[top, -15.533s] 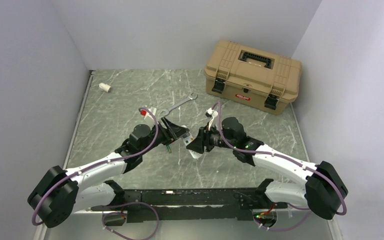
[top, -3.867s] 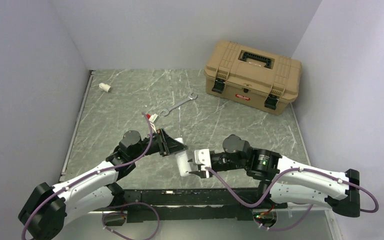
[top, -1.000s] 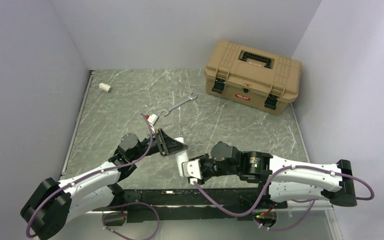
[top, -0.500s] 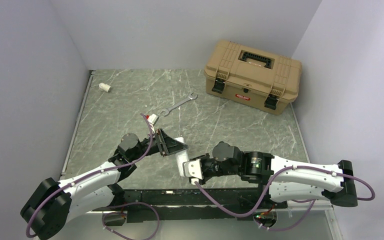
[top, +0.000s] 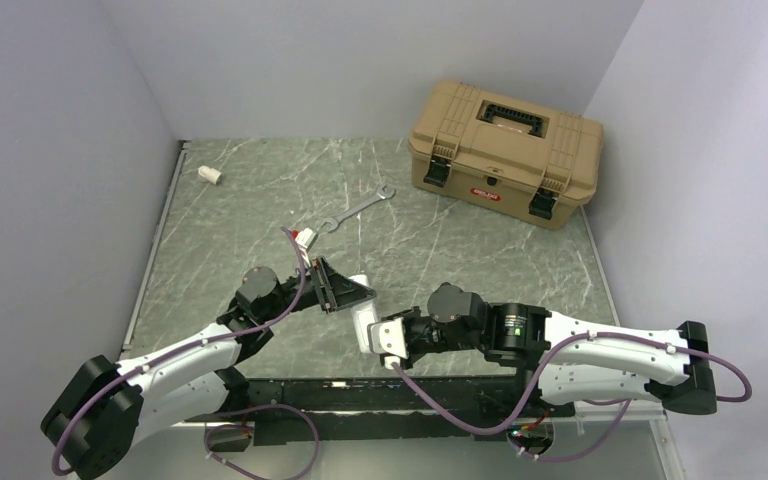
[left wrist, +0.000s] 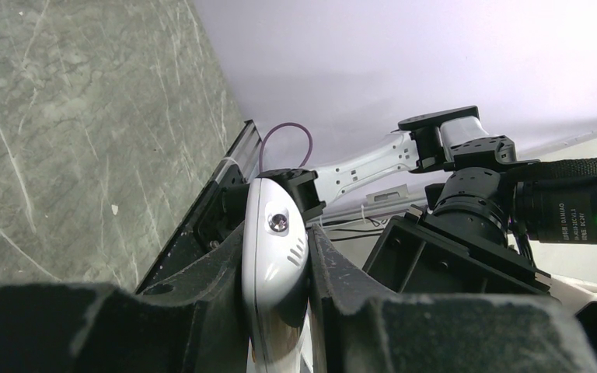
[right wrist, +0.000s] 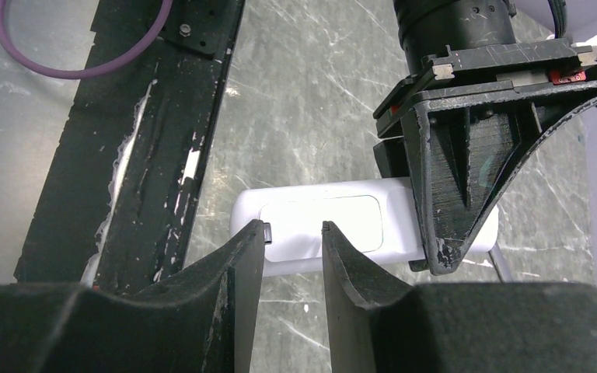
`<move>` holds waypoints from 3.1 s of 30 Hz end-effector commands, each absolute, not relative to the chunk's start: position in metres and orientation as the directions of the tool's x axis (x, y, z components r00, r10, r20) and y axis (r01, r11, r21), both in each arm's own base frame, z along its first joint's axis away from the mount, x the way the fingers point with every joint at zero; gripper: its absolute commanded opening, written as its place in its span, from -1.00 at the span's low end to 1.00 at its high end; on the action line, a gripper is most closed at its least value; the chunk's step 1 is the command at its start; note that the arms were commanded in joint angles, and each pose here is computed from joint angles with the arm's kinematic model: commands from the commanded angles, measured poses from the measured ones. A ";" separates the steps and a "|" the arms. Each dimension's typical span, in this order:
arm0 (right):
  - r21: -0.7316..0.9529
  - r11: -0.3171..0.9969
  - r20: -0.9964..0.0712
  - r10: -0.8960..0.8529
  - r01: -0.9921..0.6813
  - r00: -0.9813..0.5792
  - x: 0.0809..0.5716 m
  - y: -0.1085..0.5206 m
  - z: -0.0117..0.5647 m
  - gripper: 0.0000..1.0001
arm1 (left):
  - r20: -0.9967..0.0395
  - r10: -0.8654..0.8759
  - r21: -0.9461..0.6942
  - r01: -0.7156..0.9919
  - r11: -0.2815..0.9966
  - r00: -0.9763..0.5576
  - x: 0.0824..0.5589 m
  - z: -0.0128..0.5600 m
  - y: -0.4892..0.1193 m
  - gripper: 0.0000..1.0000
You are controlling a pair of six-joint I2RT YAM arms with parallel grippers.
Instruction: Load the batteries into the remote control
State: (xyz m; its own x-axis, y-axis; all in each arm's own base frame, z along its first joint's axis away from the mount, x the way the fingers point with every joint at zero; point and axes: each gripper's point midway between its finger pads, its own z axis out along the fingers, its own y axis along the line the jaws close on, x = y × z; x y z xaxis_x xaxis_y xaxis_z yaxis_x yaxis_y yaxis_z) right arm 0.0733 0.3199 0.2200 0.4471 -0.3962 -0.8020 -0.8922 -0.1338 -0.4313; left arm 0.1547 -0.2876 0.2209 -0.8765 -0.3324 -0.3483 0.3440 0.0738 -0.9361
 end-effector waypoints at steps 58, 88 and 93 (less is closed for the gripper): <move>-0.406 -0.122 -0.811 -0.408 -0.906 0.419 0.072 0.313 0.214 -0.15 | -0.332 -0.329 -0.939 0.344 0.025 -0.884 0.149 0.225 -0.289 -1.00; -0.381 -0.005 -0.876 -0.318 -0.925 0.363 0.075 0.309 0.236 -0.03 | -0.302 -0.345 -0.952 0.266 0.149 -0.889 0.160 0.186 -0.288 -1.00; -0.345 0.030 -0.899 -0.296 -0.938 0.322 0.074 0.308 0.238 0.00 | -0.299 -0.349 -0.953 0.257 0.162 -0.888 0.162 0.180 -0.287 -1.00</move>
